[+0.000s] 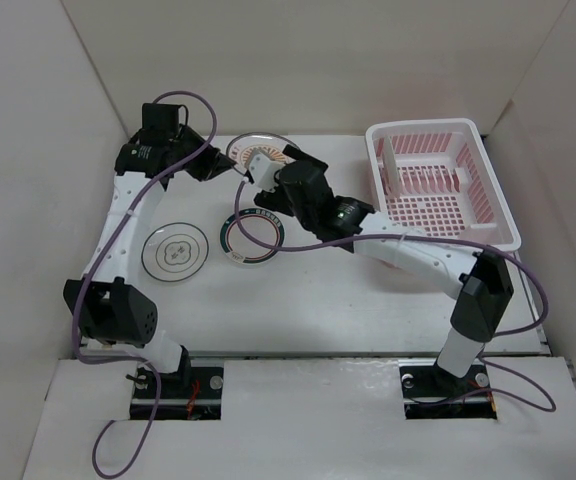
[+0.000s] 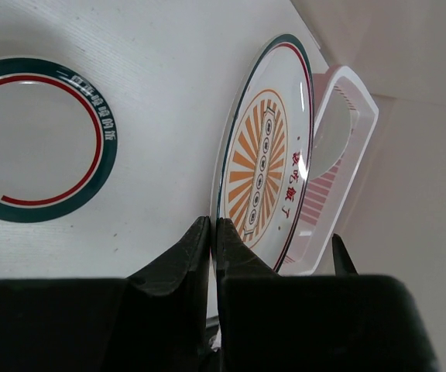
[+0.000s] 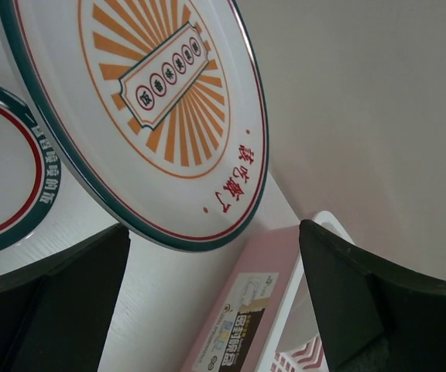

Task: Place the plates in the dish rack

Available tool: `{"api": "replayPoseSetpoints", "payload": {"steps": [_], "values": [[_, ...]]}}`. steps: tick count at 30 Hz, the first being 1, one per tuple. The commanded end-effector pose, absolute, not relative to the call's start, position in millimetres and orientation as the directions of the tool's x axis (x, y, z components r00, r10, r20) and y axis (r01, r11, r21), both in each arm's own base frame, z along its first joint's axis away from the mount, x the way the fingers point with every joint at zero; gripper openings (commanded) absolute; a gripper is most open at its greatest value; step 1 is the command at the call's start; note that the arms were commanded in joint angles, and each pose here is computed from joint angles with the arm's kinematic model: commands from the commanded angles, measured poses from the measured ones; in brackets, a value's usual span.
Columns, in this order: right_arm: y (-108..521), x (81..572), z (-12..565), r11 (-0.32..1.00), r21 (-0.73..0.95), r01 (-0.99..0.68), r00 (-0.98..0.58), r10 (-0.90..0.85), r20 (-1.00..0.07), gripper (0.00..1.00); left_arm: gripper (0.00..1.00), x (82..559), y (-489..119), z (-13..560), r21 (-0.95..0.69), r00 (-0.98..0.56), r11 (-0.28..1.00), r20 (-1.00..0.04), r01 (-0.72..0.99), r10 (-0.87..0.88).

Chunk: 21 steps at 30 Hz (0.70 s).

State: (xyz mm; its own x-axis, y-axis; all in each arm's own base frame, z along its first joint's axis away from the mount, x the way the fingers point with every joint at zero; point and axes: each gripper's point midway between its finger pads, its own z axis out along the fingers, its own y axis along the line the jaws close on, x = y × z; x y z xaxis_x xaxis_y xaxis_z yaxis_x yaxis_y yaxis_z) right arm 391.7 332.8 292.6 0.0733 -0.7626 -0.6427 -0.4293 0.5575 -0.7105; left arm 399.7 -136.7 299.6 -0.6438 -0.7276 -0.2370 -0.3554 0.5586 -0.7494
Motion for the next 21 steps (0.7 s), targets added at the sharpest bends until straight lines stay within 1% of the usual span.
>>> {"api": "replayPoseSetpoints", "payload": {"steps": [1,3,4,6,7,8,10,11,13,14,16,17,18,21], "values": [[350,394,320,0.609,-0.68,-0.41,0.13,-0.698,-0.704,0.94,0.0,394,-146,339,-0.823,-0.639,0.512,-0.26,-0.246,-0.724],[356,398,316,0.606,-0.681,-0.411,0.128,-0.701,-0.702,0.94,0.0,390,-152,341,-0.829,-0.651,0.51,-0.259,-0.229,-0.713],[358,399,311,0.6,-0.683,-0.416,0.123,-0.707,-0.696,0.93,0.0,390,-152,341,-0.829,-0.652,0.51,-0.259,-0.229,-0.713],[360,401,319,0.611,-0.678,-0.408,0.132,-0.696,-0.706,0.88,0.0,389,-155,341,-0.829,-0.658,0.512,-0.259,-0.224,-0.707],[364,404,306,0.604,-0.678,-0.419,0.118,-0.704,-0.7,0.82,0.0,387,-155,345,-0.832,-0.655,0.511,-0.265,-0.215,-0.707],[362,408,313,0.622,-0.668,-0.408,0.114,-0.691,-0.714,0.78,0.0,387,-155,345,-0.832,-0.655,0.511,-0.265,-0.215,-0.707],[366,411,305,0.622,-0.665,-0.415,0.104,-0.693,-0.713,0.7,0.0,387,-155,349,-0.835,-0.653,0.51,-0.27,-0.207,-0.708],[366,411,305,0.622,-0.665,-0.415,0.104,-0.693,-0.713,0.63,0.0,385,-155,352,-0.837,-0.65,0.509,-0.275,-0.2,-0.708],[368,412,304,0.628,-0.658,-0.416,0.1,-0.687,-0.719,0.56,0.0,385,-155,352,-0.837,-0.65,0.509,-0.275,-0.2,-0.708],[368,412,304,0.628,-0.658,-0.416,0.1,-0.687,-0.719,0.44,0.0,385,-155,352,-0.837,-0.65,0.509,-0.275,-0.2,-0.708],[370,412,303,0.631,-0.65,-0.423,0.101,-0.68,-0.727,0.17,0.0,385,-155,352,-0.837,-0.65,0.509,-0.275,-0.2,-0.708],[370,412,303,0.631,-0.65,-0.423,0.101,-0.68,-0.727,0.1,0.0,386,-153,352,-0.832,-0.646,0.518,-0.286,-0.197,-0.707],[367,411,310,0.641,-0.648,-0.411,0.101,-0.675,-0.731,0.0,0.0,386,-153,352,-0.832,-0.646,0.518,-0.287,-0.197,-0.707],[363,410,312,0.652,-0.643,-0.402,0.092,-0.67,-0.736,0.0,0.0,386,-153,355,-0.835,-0.644,0.517,-0.292,-0.19,-0.707]]}}
